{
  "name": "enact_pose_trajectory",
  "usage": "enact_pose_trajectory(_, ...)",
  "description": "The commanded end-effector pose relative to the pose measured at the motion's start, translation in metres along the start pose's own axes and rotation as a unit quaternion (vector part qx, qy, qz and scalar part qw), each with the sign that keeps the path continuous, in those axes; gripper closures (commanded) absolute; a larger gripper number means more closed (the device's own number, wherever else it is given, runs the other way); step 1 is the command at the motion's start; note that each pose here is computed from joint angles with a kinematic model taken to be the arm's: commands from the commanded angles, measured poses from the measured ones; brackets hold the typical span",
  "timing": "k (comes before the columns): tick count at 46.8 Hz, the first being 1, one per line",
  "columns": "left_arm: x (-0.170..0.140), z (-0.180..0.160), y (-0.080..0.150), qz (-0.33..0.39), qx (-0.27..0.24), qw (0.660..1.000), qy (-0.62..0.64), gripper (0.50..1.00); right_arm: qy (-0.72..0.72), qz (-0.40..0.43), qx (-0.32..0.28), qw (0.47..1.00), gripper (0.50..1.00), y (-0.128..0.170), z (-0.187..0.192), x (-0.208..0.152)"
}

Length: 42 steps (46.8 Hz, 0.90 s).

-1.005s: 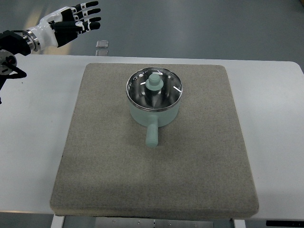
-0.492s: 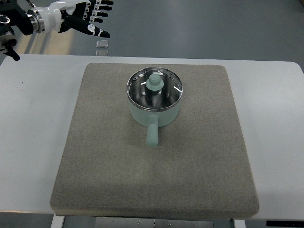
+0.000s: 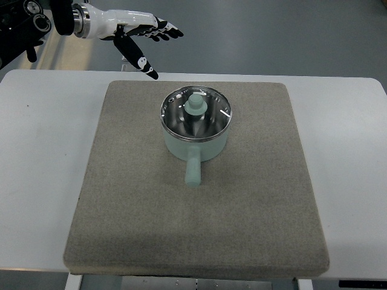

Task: Place lid left of pot with left hand
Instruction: 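Lower the left hand over the glass lid's mint-green knob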

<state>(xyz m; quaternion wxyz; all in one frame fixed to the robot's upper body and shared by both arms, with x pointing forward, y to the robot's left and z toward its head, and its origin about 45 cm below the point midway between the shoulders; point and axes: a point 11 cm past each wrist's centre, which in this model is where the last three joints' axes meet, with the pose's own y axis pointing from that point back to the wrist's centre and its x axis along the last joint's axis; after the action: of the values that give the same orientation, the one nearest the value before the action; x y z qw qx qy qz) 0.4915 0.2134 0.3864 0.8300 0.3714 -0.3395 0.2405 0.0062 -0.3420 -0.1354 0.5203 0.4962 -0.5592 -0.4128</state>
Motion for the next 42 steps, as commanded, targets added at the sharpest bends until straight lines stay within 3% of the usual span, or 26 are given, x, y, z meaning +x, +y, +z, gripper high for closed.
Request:
enact_pose_trajectory(1, 0.001, 0.014, -0.002, -0.006, -0.005, 0.999, -0.032, 0.506, 0.000, 0.000, 0.000, 1.000, 0.579, 0.000, 0.000, 0.000)
enact_pose_trajectory(10, -0.014, 0.044, -0.009, -0.041, -0.016, 0.993, -0.111, 0.506, 0.000, 0.000, 0.000, 1.000, 0.579, 0.000, 0.000, 0.000)
enact_pose_trajectory(25, -0.040, 0.063, -0.036, -0.079, -0.002, 0.976, -0.202, 0.506, 0.000, 0.000, 0.000, 1.000, 0.579, 0.000, 0.000, 0.000)
enact_pose_trajectory(42, -0.055, 0.077, -0.046, -0.098, -0.013, 0.968, -0.229, 0.508, 0.000, 0.000, 0.000, 1.000, 0.579, 0.000, 0.000, 0.000)
